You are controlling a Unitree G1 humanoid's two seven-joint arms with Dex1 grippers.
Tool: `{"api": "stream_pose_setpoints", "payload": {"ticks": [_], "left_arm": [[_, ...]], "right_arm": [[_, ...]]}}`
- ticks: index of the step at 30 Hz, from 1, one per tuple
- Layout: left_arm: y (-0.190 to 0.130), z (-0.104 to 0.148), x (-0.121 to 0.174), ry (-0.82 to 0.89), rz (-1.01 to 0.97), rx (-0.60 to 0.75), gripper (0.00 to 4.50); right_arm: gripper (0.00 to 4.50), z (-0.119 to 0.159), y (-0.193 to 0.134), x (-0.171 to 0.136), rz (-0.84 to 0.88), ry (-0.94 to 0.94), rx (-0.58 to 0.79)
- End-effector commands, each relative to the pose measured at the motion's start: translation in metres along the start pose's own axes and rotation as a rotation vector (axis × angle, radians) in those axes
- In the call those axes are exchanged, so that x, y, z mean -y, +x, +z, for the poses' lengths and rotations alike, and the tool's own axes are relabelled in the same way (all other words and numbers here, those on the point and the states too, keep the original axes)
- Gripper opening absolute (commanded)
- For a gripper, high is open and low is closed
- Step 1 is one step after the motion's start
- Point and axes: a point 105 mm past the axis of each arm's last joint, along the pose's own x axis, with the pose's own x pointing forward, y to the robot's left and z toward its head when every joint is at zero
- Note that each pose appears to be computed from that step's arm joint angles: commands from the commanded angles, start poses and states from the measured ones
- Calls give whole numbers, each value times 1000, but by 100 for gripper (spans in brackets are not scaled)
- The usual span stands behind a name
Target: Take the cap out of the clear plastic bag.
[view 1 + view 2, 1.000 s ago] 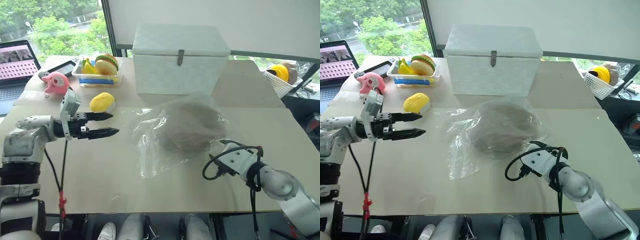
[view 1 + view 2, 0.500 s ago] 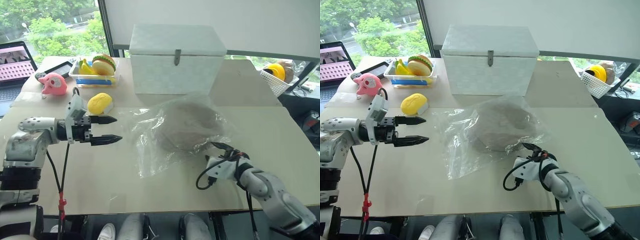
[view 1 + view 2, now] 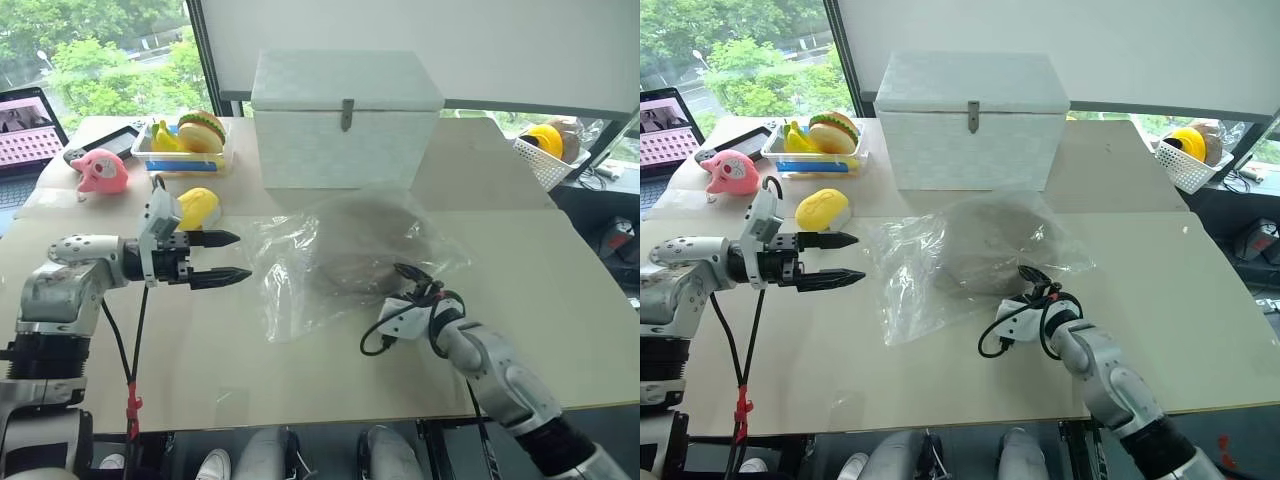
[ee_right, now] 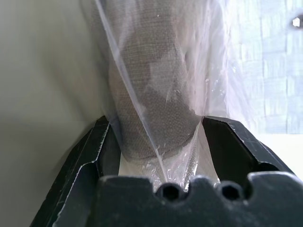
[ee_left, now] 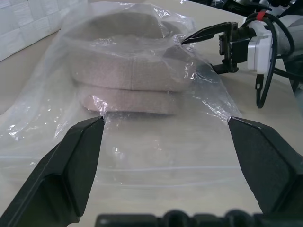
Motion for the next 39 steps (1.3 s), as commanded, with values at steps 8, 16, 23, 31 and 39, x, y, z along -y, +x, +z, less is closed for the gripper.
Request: {"api": "stream_pose_setpoints", "payload": {"ticks": [8,16,23,31,39], "left_arm": [[5,9,3,47,-19,8,450],[9,9,2,48,-24,7,450],[15,7,-1,42,-41,1,450],[21,6,-2,38,-57,3,450],[20,3,1,24,-65,-4,450]], "right_arm": [[30,-15,-5,13,-66,-29,-34],[8,-17,-6,38,-188,-106,-16],[8,67,-48,46,-120,-300,583],[8,75,-62,24,18,-560,840],[8,0,-5,37,38,-753,677]]}}
